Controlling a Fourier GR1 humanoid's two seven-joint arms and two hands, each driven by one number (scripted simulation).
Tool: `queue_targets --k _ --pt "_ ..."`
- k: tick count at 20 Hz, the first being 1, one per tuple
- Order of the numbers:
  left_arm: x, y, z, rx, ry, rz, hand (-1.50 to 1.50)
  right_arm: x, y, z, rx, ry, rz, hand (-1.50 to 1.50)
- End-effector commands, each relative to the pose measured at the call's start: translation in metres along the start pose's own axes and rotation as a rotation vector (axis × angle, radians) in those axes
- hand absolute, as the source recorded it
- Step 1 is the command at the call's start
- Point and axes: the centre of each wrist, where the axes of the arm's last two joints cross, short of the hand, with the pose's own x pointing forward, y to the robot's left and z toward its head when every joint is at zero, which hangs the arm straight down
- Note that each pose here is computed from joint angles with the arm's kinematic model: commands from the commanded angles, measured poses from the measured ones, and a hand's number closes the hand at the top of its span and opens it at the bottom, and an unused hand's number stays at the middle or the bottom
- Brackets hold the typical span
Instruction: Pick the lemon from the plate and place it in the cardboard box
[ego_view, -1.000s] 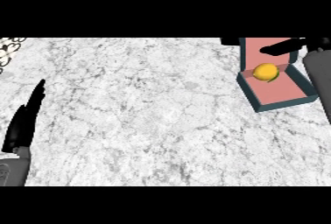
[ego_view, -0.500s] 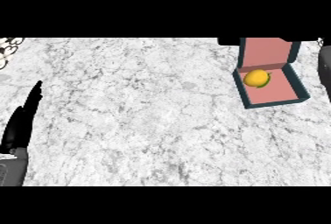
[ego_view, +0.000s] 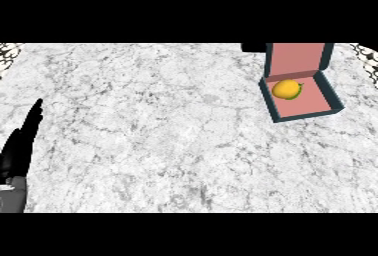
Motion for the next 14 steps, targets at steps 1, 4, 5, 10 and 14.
queue_targets --k 1,4,5,10,14 --pt "0.0 0.016 -0.009 0.024 0.003 -0.012 0.0 -0.011 -0.058 -0.005 -0.044 0.011 -0.012 -1.5" --pt "0.007 -0.001 0.003 -0.003 -0.006 -0.002 0.0 -0.026 -0.104 0.0 -0.05 0.031 0.006 -1.5" --pt "0.0 0.002 -0.009 0.023 -0.005 -0.005 0.0 -0.028 -0.106 0.001 -0.064 0.019 0.016 -1.5" --pt "0.004 0.003 0.008 0.009 -0.011 -0.001 0.0 -0.055 -0.172 0.023 -0.043 0.013 0.038 -1.5" --pt "-0.003 0.005 0.007 0.018 0.002 -0.019 0.0 -0.075 -0.185 0.041 0.054 0.047 0.078 -1.5"
